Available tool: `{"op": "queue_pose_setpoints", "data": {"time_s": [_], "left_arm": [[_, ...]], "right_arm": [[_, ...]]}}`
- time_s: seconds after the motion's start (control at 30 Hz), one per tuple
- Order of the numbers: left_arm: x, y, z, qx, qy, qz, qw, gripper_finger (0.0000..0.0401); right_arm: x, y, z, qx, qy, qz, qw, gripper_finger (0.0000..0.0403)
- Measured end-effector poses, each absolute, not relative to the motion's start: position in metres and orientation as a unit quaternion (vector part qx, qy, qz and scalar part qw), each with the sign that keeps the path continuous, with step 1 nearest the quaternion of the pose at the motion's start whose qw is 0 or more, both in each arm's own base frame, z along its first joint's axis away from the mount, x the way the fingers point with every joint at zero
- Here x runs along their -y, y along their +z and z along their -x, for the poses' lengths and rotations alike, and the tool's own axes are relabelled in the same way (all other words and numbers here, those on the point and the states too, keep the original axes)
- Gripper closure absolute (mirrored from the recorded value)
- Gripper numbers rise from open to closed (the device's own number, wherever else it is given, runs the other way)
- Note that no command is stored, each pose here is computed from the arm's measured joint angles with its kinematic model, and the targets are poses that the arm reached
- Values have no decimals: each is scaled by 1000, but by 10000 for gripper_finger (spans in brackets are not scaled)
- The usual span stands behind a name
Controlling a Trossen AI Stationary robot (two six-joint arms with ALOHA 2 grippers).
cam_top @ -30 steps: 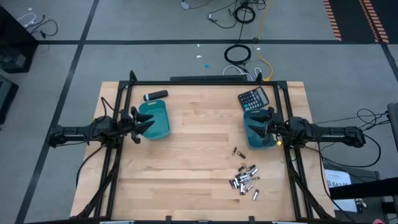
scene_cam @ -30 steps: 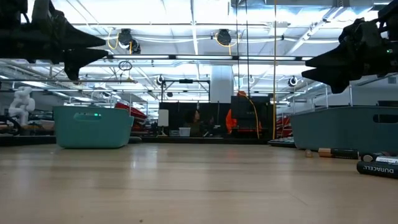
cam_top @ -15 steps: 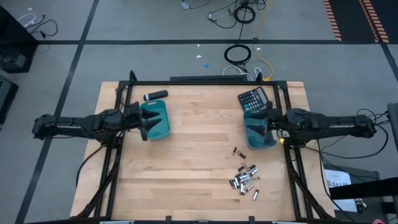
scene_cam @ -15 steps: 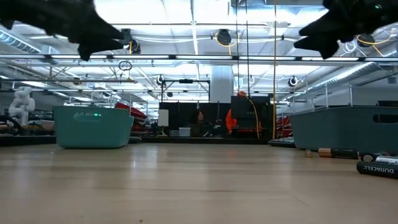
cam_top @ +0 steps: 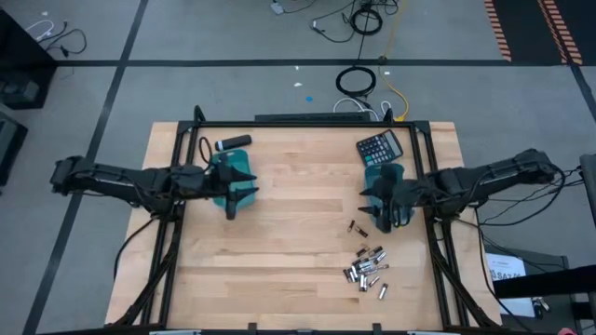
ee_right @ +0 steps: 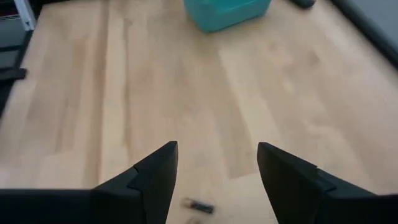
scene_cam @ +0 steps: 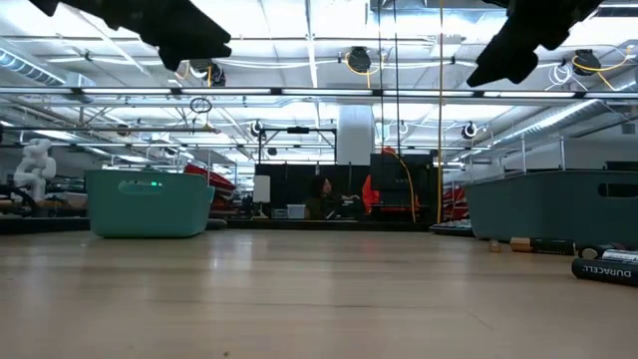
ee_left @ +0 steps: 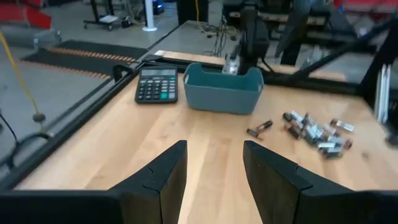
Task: Sort batteries
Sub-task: Put the black battery into the dark blue bin
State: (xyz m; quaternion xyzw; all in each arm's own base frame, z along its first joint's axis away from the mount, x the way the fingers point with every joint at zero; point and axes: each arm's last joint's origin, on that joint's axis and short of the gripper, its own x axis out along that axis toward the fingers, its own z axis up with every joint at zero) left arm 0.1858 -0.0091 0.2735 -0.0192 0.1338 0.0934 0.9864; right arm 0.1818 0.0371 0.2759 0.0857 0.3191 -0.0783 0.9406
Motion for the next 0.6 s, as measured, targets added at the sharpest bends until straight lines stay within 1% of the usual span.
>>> {"op": "queue_pose_setpoints", "data": {"time_s": [0.1, 0.23, 0.37, 0.43, 0.6], "left_arm": [[11, 272, -190, -136, 86, -1, 987, 232], [12, 263, -199, -153, 92, 45, 983, 232], [22, 254, -210, -166, 68, 77, 981, 232], [29, 249, -215, -173, 76, 66, 980, 232], [43, 245, -222, -151, 130, 11, 980, 232]], "right_arm": [[-46, 271, -185, -333, -73, -107, 934, 190], [-54, 260, -192, -363, -78, -121, 920, 190], [-66, 248, -198, -392, -73, -146, 906, 190], [-74, 240, -202, -413, -75, -151, 895, 190], [-88, 217, -204, -485, -81, -157, 857, 190]]}}
